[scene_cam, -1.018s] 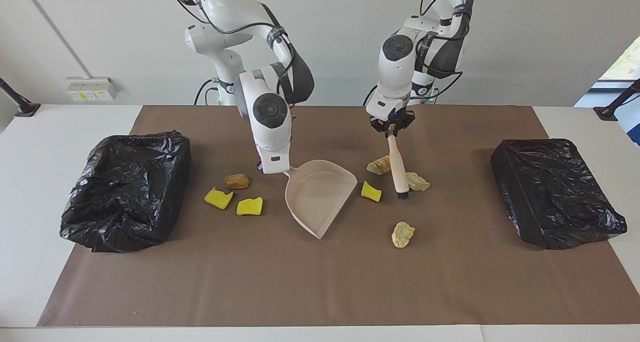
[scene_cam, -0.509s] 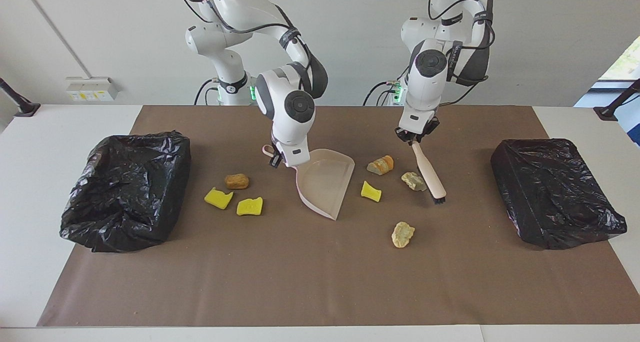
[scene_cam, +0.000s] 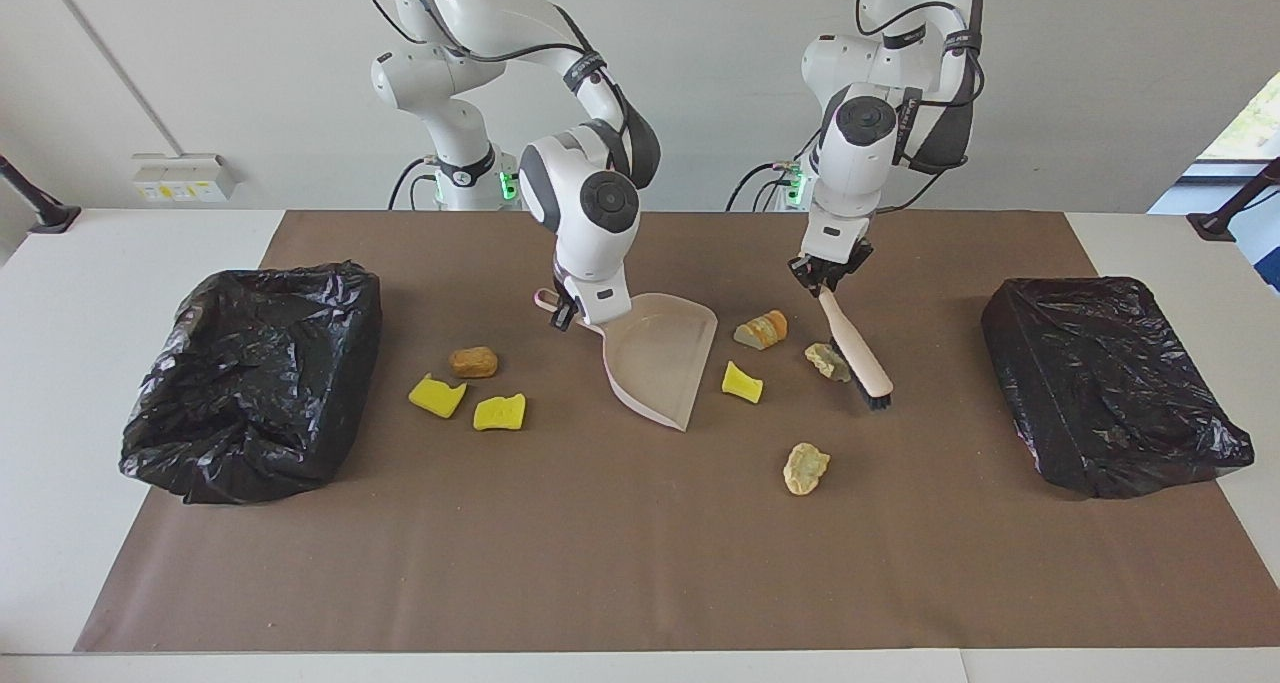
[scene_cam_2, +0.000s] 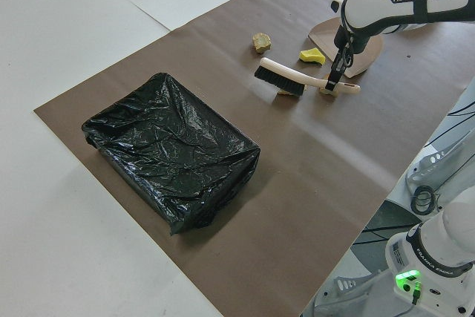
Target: Sweep and dump trash in bin
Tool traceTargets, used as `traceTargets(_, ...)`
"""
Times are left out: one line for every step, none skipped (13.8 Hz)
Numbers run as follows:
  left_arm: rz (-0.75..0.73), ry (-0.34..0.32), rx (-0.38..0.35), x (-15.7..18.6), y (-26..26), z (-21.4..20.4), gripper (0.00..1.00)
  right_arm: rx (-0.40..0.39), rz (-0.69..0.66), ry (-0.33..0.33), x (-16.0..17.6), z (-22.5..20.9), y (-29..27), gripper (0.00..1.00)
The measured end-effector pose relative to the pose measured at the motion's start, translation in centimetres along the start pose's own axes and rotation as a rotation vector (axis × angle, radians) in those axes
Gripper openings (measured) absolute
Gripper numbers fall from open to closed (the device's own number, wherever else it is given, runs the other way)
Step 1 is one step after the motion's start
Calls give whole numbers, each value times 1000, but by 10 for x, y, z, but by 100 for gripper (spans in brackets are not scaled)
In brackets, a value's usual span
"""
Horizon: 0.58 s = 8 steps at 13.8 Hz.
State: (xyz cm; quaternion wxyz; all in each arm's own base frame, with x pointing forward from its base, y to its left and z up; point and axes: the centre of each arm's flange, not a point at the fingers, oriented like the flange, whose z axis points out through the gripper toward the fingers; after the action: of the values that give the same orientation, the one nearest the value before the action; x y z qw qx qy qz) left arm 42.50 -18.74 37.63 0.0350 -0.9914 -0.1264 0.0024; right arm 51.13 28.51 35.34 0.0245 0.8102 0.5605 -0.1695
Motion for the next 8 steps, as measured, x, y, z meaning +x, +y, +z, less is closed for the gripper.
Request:
traceTargets(0,-1,-21,2,4,5,26,0,-1,0,0,0,0,32)
traceTargets(9,-9,-42,3,8,10,26,0,-1,0,0,0,0,32)
traceTargets(35,-22,-66,3,13,15,26,0,0,0,0,0,0,32)
traceTargets(69,-37,-92,3,17,18,26,0,0,0,0,0,0,32)
traceTargets(106,-51,-123,-1,24,17,26,0,0,0,0,0,0,32)
traceTargets(138,-59,-146,-8,34,15,26,0,0,0,0,0,0,32)
traceTargets(167,-64,-167,-18,48,10,26,0,0,0,0,0,0,32)
traceTargets(196,-68,-190,-31,66,3,26,0,0,0,0,0,0,32)
